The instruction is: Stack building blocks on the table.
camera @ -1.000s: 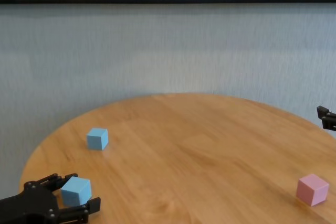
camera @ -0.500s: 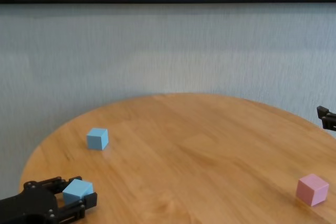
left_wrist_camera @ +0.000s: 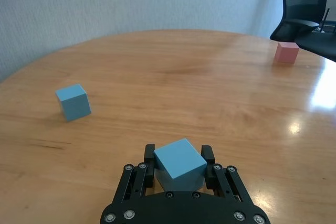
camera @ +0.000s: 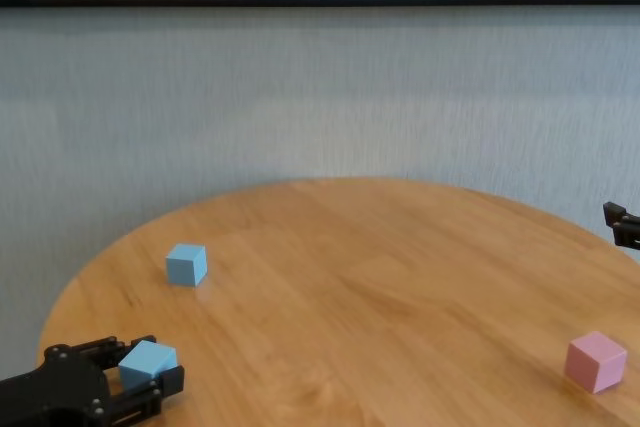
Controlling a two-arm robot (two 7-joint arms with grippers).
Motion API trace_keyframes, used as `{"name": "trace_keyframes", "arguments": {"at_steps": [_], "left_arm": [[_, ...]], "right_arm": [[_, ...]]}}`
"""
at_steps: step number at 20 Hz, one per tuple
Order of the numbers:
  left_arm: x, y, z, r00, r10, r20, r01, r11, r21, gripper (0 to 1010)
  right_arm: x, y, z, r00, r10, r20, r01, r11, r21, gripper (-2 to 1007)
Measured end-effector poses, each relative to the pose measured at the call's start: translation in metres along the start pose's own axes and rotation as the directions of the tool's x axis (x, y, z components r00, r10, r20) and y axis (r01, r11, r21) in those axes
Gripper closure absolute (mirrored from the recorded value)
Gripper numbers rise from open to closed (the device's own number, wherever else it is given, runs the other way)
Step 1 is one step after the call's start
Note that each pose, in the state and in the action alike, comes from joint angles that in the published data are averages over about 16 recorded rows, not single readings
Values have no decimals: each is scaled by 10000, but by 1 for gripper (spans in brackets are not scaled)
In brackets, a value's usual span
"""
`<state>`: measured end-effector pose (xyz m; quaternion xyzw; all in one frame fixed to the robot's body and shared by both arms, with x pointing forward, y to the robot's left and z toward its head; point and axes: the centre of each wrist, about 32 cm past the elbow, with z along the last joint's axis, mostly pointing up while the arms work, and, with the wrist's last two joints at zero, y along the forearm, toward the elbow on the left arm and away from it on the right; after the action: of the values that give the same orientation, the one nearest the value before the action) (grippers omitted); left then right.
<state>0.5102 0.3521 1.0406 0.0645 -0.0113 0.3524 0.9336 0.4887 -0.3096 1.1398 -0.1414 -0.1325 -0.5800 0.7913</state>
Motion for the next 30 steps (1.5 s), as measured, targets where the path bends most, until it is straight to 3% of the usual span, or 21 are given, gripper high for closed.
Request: {"name": "trace_keyframes", "arguments": {"at_steps": [6,14,18,21,30], "left_arm": [[1,-14,126,9997,96,233,-94,9999,-93,465],[34,-147,440,9964,-50,852,70,9997,-225,466],[81,-284,572,9936,-252,1099,279,9993,-234,466],[132,-410,633,9919,-418,1200,448,9987,-227,466],[235,-800,703,9878,-965,1219,997,9948,-199,466]], "right_arm": [[0,0,0,10000,0,0,0,10000,0,0],[0,0,0,10000,0,0,0,10000,0,0],[0,0,0,10000,0,0,0,10000,0,0],[0,0,0,10000,0,0,0,10000,0,0],[0,0,0,10000,0,0,0,10000,0,0]]}}
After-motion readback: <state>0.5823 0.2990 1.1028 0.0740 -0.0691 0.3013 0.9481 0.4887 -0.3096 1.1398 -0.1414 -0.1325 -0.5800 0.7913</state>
